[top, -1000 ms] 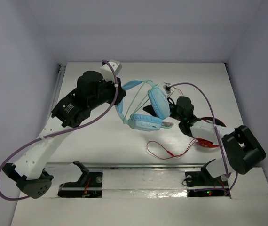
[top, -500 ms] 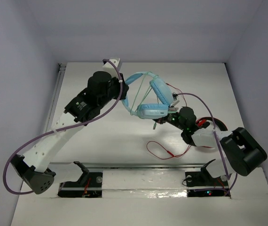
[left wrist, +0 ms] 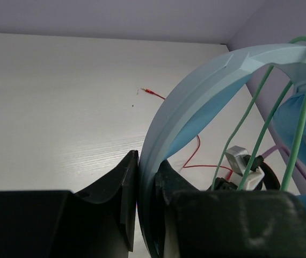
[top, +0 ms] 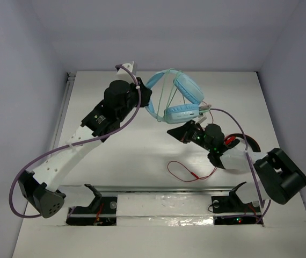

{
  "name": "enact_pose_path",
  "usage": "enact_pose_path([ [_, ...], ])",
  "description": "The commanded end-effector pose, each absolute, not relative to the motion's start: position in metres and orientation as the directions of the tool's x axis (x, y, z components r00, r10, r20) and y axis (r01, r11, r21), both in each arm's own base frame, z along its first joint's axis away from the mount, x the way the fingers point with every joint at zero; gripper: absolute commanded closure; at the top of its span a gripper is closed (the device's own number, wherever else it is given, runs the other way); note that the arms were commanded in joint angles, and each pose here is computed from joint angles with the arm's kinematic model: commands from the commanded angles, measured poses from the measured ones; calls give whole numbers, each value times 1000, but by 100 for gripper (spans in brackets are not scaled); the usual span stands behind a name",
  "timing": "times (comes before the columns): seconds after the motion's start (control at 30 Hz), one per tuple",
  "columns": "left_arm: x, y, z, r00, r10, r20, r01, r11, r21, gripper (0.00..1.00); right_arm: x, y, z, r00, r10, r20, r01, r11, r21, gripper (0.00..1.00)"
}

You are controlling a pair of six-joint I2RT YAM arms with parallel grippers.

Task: Wrap the headphones

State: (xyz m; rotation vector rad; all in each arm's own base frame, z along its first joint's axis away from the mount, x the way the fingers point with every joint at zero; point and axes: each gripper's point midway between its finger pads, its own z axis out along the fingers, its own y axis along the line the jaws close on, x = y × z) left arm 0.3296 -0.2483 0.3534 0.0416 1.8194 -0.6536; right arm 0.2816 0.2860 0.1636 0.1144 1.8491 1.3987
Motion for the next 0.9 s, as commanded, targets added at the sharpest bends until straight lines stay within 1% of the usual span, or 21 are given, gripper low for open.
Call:
enact_pose_path([
  [0.0,327,-235,429,-182,-477,-860,376,774,-510,100,293,279,178,-606,522,-600,-403,448,798,100],
  [0.1,333,-224,423,-152,-484,-862,315,803,-506,100,286,279,180,-614,534,-581,-394,430,812,100],
  [0.2,343,-223,417,-133,-538,-832,272,787,-553,100,281,284,184,-615,552,-563,-399,399,826,100],
  [0.33,356,-221,408,-78,-663,-745,233,714,-660,100,273,297,180,-613,549,-569,-395,411,822,100],
  [0.37,360,-219,392,-76,-673,-736,195,714,-673,100,270,300,179,-611,546,-573,-396,416,819,100],
  [0.43,366,-215,387,-53,-712,-700,162,686,-710,100,264,309,177,-605,551,-575,-388,427,817,100],
  [0.47,370,-211,373,-40,-717,-696,121,688,-716,100,261,312,178,-602,553,-576,-388,428,817,100],
  [0.63,378,-204,351,3,-770,-638,64,637,-768,100,254,320,176,-561,620,-549,-352,421,836,100],
  [0.7,382,-204,340,9,-765,-644,46,644,-764,100,254,329,174,-554,631,-542,-346,418,840,100],
  [0.77,386,-201,328,11,-747,-665,4,665,-747,100,246,347,165,-588,606,-535,-349,406,844,100],
  [0.87,388,-199,311,9,-718,-696,-26,696,-718,100,233,375,170,-606,574,-551,-395,384,834,100],
])
